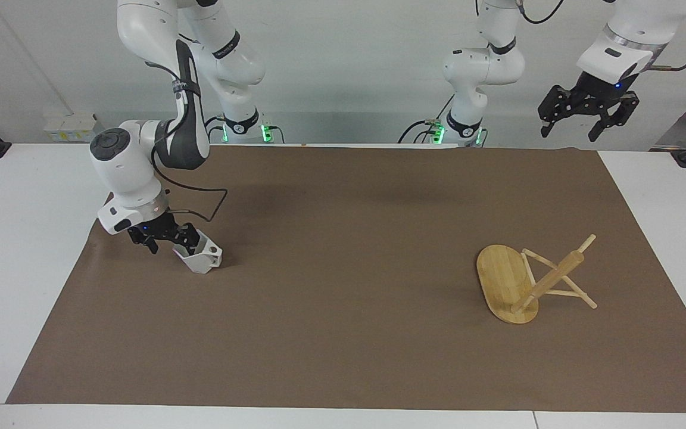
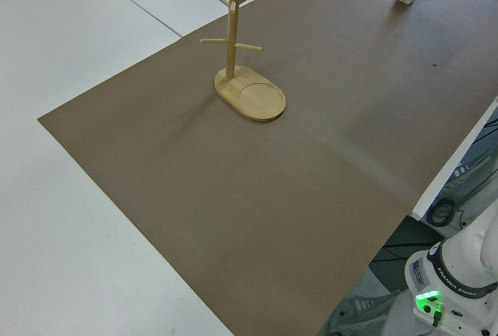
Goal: Hang cup on rack
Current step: 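Grasp the white cup's rim with the right gripper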
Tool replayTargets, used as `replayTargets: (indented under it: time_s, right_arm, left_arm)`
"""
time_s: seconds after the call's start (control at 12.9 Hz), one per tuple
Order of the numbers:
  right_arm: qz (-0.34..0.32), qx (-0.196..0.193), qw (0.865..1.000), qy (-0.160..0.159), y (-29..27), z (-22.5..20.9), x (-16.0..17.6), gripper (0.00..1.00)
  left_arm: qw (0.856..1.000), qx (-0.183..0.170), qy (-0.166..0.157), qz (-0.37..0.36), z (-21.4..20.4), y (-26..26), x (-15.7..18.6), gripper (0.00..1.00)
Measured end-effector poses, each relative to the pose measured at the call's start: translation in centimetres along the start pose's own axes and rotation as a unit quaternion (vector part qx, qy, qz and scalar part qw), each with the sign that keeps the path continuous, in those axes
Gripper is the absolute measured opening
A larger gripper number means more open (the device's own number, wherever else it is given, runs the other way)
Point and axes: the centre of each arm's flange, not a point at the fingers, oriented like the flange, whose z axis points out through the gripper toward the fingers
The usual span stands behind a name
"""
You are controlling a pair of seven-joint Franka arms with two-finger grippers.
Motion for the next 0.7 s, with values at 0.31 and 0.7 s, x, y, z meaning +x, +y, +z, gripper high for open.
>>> replayTargets:
  time_s: [0.31,0.7]
  right_arm:
    - [-0.009,0.001,1.0,-0.003,-1.3,0.2,-0.1,0.49]
    - [-0.01,0.002,1.0,-0.007,-1.7,0.2,-0.2,0.07]
  left_arm:
    - [1.0,0.0,-0.006,0.003,0.5,0.3,-0.4,1.0]
    - [1.0,-0.001,-0.005,0.001,0.6,0.1,-0.6,1.0]
